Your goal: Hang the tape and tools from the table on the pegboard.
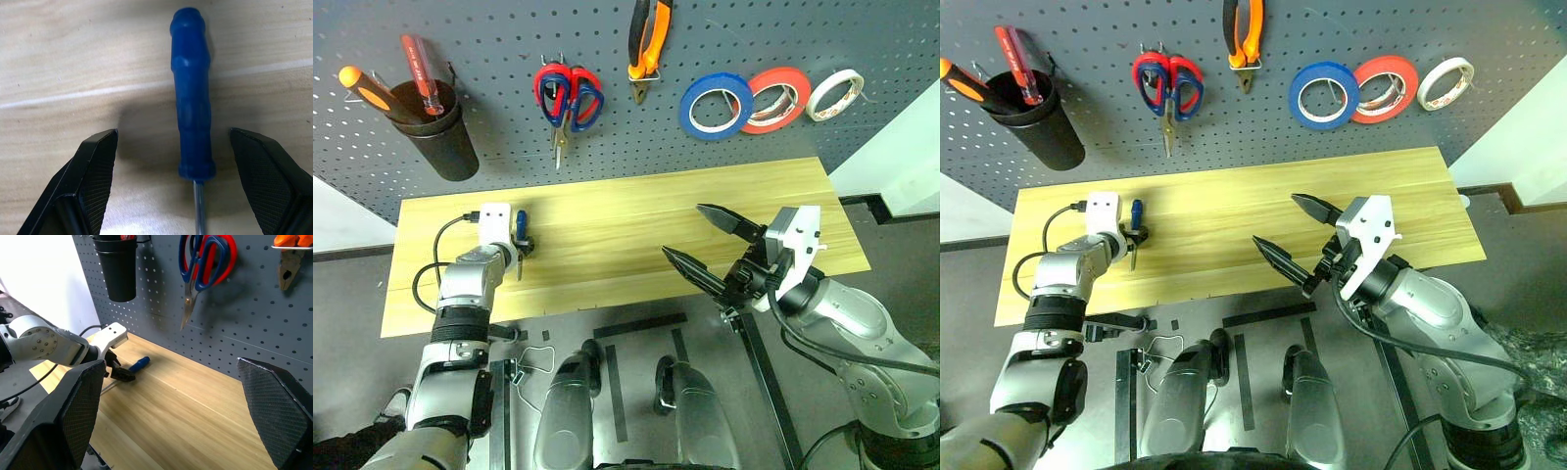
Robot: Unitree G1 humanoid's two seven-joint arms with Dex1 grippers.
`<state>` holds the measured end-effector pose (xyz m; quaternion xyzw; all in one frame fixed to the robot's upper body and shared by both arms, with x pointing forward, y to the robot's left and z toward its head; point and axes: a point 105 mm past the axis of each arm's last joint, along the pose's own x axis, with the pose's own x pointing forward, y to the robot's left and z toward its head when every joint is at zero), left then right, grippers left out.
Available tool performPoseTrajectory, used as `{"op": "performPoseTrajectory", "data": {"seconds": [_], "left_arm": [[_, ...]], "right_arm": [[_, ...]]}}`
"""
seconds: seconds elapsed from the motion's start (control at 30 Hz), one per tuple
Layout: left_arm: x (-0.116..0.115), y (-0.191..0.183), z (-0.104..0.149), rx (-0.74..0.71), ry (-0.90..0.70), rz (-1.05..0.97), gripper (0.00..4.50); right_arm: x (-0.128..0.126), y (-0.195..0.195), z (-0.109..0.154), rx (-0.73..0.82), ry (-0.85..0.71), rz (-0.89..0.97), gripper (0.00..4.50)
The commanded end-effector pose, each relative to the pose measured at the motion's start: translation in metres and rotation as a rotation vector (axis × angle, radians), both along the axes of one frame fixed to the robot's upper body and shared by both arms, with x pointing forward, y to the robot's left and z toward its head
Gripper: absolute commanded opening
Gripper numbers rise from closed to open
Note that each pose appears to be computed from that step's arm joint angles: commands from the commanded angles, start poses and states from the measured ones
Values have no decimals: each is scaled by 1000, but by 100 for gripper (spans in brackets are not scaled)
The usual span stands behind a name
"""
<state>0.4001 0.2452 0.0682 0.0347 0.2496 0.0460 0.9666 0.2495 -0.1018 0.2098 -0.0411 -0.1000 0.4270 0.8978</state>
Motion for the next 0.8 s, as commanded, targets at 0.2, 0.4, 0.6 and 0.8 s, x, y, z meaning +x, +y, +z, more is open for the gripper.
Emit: {"op": "performPoseTrajectory", "data": {"seconds": [0.2, 0.4, 0.6, 0.8], "left_arm": [[0, 3, -5, 18, 10, 3, 248], [-2, 2, -7, 16, 16, -2, 45], [-3, -3, -4, 11, 13, -21, 44], [-12, -24, 11, 20, -53, -99, 44]], "right_arm": [[-8, 0, 10, -1, -45, 9, 450], [-6, 0, 11, 0, -56, 6, 450], [-5, 1, 13, 0, -64, 19, 450], [-3, 1, 13, 4, -75, 22, 450]]}}
